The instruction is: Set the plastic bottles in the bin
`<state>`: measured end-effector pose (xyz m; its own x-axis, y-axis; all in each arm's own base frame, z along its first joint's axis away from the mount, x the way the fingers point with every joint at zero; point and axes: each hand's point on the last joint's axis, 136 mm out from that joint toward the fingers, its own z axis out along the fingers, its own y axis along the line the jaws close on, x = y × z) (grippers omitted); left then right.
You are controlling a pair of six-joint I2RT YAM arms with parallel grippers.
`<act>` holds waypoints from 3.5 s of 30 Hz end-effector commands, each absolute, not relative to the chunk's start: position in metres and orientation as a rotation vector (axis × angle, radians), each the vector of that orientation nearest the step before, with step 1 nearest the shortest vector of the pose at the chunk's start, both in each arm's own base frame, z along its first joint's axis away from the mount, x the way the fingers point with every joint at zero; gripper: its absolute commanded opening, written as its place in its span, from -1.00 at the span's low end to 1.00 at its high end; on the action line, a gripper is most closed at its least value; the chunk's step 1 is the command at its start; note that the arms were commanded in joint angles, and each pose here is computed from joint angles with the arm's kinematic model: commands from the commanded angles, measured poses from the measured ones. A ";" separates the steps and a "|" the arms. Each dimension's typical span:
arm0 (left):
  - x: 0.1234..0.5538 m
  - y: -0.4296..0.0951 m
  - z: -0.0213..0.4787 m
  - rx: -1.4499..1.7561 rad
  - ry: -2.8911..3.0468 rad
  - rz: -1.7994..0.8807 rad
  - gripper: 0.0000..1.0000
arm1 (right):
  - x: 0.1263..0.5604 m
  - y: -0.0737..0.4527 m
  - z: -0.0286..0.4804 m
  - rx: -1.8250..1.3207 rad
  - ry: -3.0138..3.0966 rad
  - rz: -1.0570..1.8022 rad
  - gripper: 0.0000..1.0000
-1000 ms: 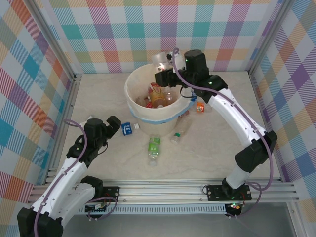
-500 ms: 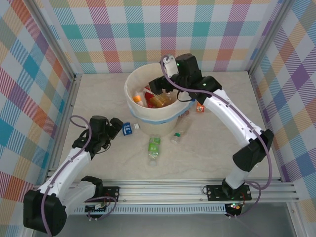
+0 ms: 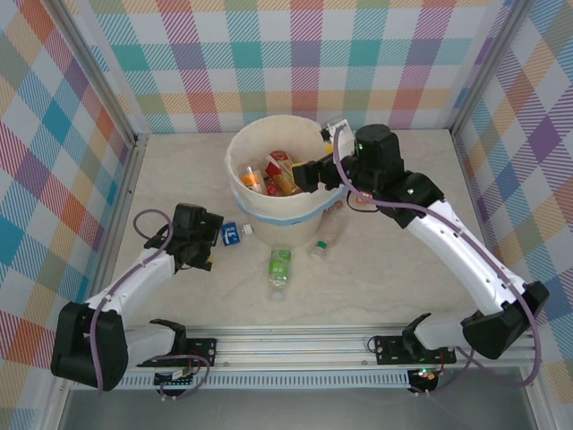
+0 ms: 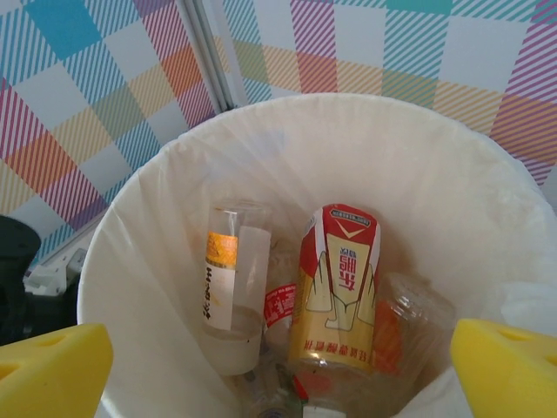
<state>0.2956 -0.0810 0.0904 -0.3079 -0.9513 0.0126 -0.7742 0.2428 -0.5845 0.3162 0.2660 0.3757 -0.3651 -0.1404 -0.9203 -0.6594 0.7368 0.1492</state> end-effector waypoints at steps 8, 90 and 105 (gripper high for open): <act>0.318 -0.086 0.083 -1.979 2.004 -0.737 1.00 | 0.299 0.245 0.373 -0.484 1.866 0.670 0.99; 0.374 -0.089 0.423 -0.225 1.853 -0.679 -1.00 | 0.301 0.226 0.335 -0.335 1.908 0.642 0.99; 0.401 -0.220 0.433 0.181 1.988 -0.816 -1.00 | 0.294 0.218 0.330 -0.312 1.924 0.638 0.99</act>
<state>0.4101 -0.1995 0.4338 -0.5070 -0.2786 -0.8157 0.3747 0.7810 -0.4997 0.2971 0.2234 0.3221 -0.4476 0.0409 -0.8933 -0.4910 0.8237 0.2837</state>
